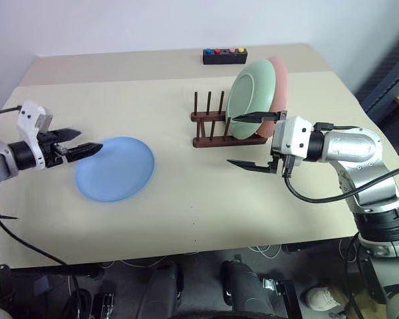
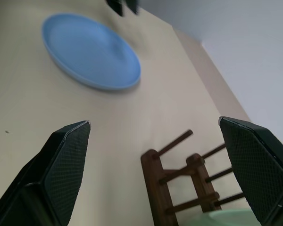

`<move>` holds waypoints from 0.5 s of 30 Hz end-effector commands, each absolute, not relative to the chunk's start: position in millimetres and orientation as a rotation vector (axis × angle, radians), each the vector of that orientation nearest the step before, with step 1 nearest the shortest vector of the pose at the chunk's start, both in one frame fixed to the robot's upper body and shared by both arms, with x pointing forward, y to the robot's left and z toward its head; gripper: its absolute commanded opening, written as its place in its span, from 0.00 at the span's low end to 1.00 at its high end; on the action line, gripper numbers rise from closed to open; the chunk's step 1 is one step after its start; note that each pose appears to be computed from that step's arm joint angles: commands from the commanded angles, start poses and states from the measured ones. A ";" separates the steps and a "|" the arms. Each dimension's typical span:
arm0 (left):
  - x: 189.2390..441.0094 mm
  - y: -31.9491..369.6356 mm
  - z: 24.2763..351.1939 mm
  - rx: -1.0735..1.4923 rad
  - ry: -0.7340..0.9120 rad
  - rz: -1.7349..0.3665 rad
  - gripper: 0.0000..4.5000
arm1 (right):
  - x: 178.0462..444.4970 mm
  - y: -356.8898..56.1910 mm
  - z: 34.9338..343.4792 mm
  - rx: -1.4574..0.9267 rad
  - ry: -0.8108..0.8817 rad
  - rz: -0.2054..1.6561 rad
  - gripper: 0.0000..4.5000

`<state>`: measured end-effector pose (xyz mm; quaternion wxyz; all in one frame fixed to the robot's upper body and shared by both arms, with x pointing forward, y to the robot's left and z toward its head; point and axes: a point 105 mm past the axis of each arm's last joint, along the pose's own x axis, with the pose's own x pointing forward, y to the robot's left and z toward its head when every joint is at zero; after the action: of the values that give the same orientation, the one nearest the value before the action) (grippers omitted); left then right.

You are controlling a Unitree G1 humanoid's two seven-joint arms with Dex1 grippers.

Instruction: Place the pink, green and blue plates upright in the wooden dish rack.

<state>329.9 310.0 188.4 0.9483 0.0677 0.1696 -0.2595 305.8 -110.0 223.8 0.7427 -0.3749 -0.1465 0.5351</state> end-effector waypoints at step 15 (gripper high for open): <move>314.2 380.1 182.7 0.148 0.430 -0.195 1.00 | 273.9 -114.2 230.0 -0.146 -0.070 1.329 0.99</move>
<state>316.3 362.6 169.8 0.9672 0.0641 0.2017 -0.1408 281.3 -117.1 215.4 0.7918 -0.0648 -0.0076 0.6074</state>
